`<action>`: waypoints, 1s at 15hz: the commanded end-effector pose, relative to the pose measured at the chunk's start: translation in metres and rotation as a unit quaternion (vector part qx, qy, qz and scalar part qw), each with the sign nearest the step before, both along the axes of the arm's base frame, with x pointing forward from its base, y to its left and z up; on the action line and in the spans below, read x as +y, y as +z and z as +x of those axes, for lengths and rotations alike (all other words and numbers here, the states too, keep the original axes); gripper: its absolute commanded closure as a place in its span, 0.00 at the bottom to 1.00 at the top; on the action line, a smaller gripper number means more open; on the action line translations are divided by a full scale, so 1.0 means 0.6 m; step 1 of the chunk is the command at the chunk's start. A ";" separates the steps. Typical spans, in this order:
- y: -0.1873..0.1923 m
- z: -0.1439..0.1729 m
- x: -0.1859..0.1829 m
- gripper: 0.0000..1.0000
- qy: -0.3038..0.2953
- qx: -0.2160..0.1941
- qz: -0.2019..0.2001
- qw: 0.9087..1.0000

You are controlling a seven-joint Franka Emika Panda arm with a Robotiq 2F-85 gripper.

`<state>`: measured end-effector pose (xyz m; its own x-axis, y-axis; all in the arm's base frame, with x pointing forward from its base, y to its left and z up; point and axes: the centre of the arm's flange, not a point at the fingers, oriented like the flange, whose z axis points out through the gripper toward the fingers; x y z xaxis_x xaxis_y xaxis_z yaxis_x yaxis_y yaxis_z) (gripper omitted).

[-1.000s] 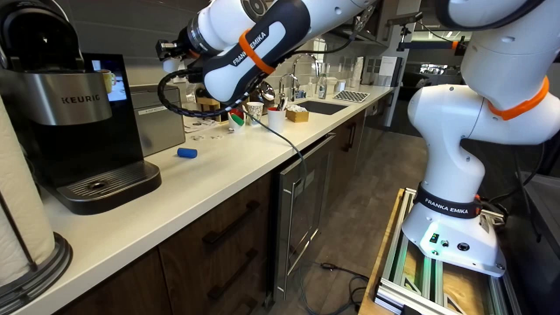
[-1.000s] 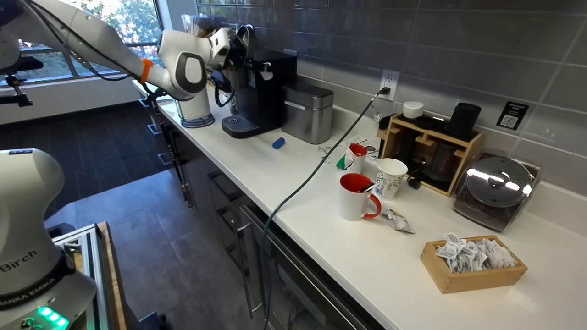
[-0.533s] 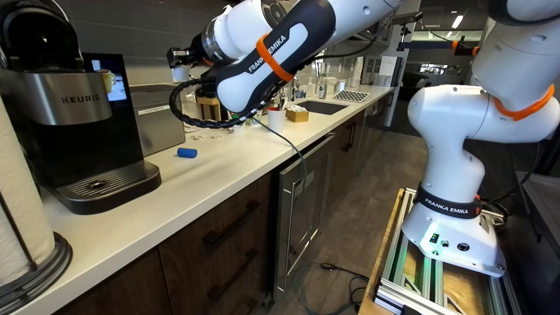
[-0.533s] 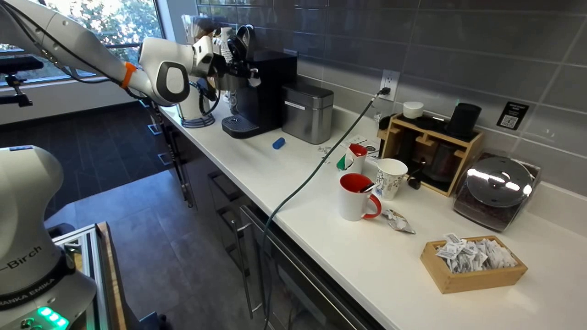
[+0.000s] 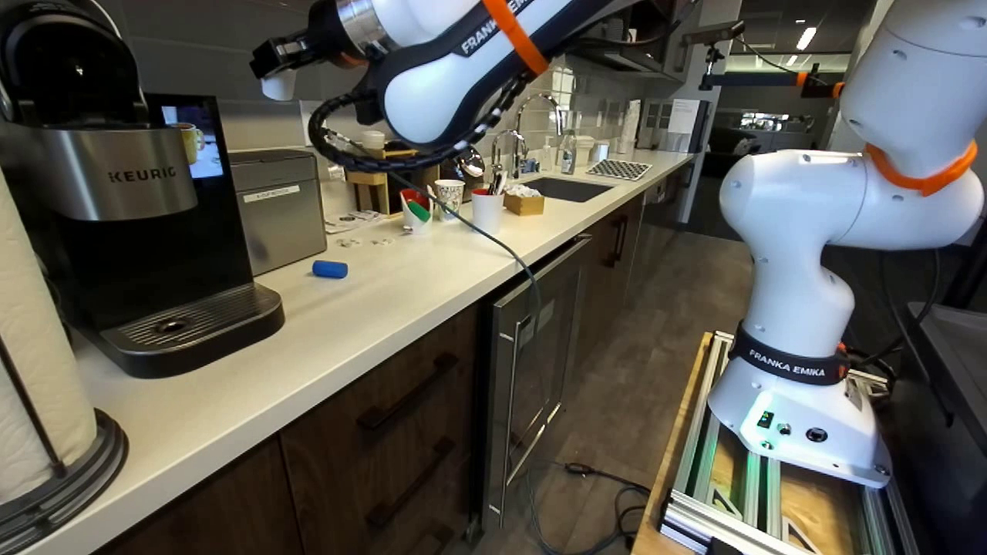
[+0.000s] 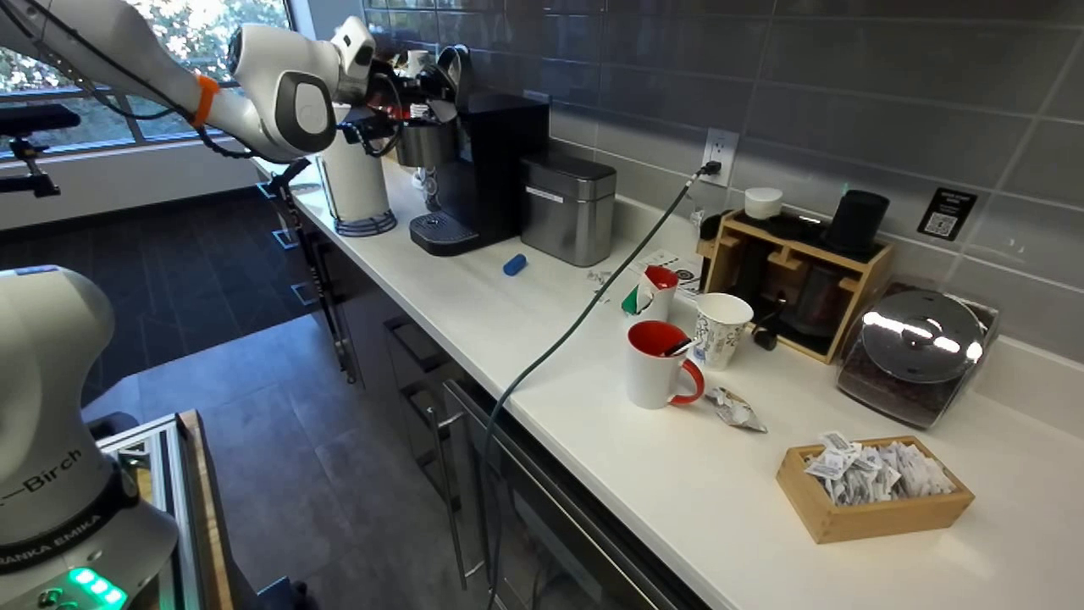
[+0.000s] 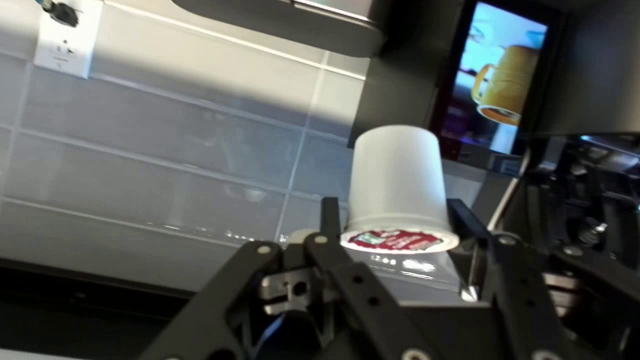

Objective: Put the blue block upright, then put the coffee pod in the coffeemaker

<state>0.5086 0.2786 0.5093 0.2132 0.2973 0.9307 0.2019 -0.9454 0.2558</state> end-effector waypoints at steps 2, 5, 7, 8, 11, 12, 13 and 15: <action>0.065 -0.043 0.030 0.71 0.117 0.016 -0.027 0.993; 0.065 -0.031 0.069 0.71 0.186 0.009 -0.028 0.982; 0.064 -0.022 0.081 0.71 0.228 0.005 -0.017 0.974; 0.064 -0.022 0.084 0.71 0.247 0.003 -0.012 0.969; 0.082 -0.059 0.090 0.46 0.222 -0.005 -0.016 0.975; 0.083 -0.045 0.088 0.71 0.212 -0.013 -0.011 0.977; 0.083 -0.029 0.089 0.71 0.204 -0.016 -0.003 0.979; 0.087 0.006 0.096 0.71 0.207 -0.013 0.014 0.978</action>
<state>0.4794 0.3222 0.5638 0.0538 0.3652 0.9294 0.5786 -0.7700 0.2691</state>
